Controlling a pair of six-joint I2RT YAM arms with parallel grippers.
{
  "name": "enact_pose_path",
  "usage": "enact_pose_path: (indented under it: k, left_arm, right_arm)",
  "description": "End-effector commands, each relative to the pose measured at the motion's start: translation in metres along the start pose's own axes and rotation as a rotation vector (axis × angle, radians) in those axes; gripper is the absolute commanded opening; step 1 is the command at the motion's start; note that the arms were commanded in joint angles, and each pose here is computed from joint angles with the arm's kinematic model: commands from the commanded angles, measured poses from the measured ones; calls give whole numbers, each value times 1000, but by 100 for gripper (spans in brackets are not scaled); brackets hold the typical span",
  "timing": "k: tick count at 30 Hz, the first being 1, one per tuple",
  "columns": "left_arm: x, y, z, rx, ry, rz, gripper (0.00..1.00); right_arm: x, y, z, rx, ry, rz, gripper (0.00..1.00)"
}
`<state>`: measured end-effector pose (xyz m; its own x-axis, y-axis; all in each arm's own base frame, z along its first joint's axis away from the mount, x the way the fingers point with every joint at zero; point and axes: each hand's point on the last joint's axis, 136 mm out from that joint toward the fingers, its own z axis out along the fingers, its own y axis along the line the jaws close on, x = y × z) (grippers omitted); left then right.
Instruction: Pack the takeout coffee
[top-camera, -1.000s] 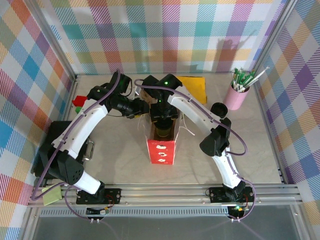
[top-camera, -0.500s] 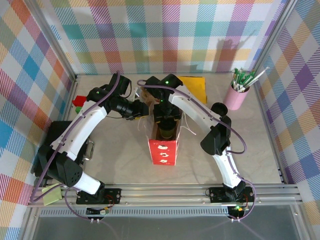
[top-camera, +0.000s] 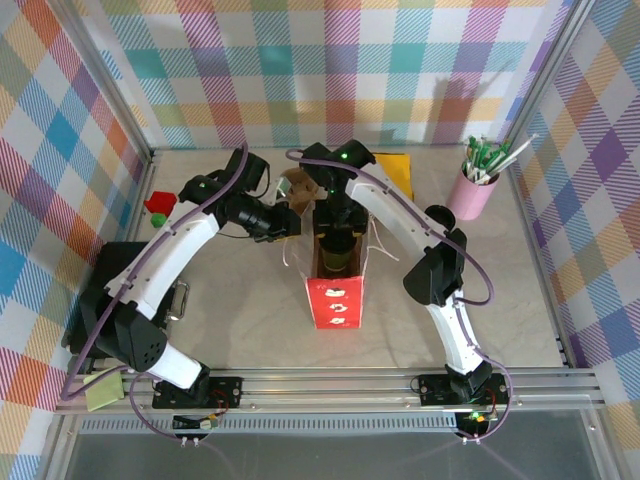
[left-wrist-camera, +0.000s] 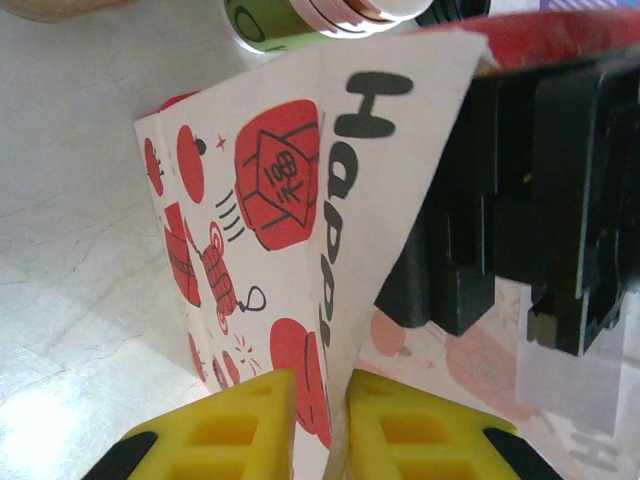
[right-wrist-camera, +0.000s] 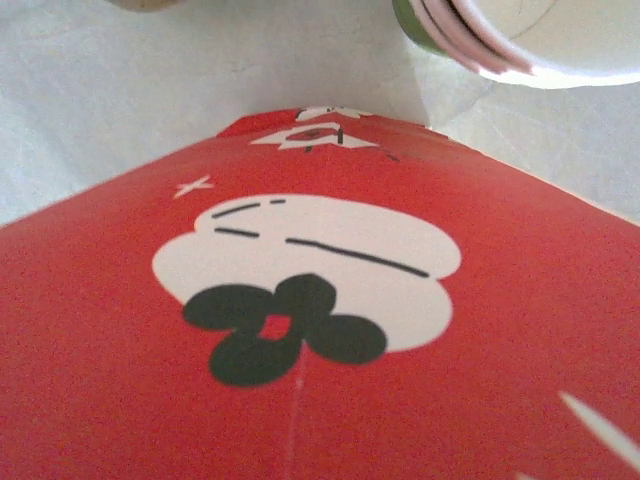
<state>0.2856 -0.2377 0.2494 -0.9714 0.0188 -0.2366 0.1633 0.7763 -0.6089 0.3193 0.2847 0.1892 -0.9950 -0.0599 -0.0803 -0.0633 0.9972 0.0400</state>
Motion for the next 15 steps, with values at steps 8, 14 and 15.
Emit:
enact_pose_path:
  k: [8,14,15]
  left_arm:
    - [-1,-11,6,13,16,46,19]
    - [-2,-10,9,8,18,45,19]
    - [-2,-10,9,6,18,44,19]
  right_arm:
    - [2,-9,18,58,57,27,58]
    - [1,-9,24,71,61,28,58]
    - [2,-11,25,78,70,30,58]
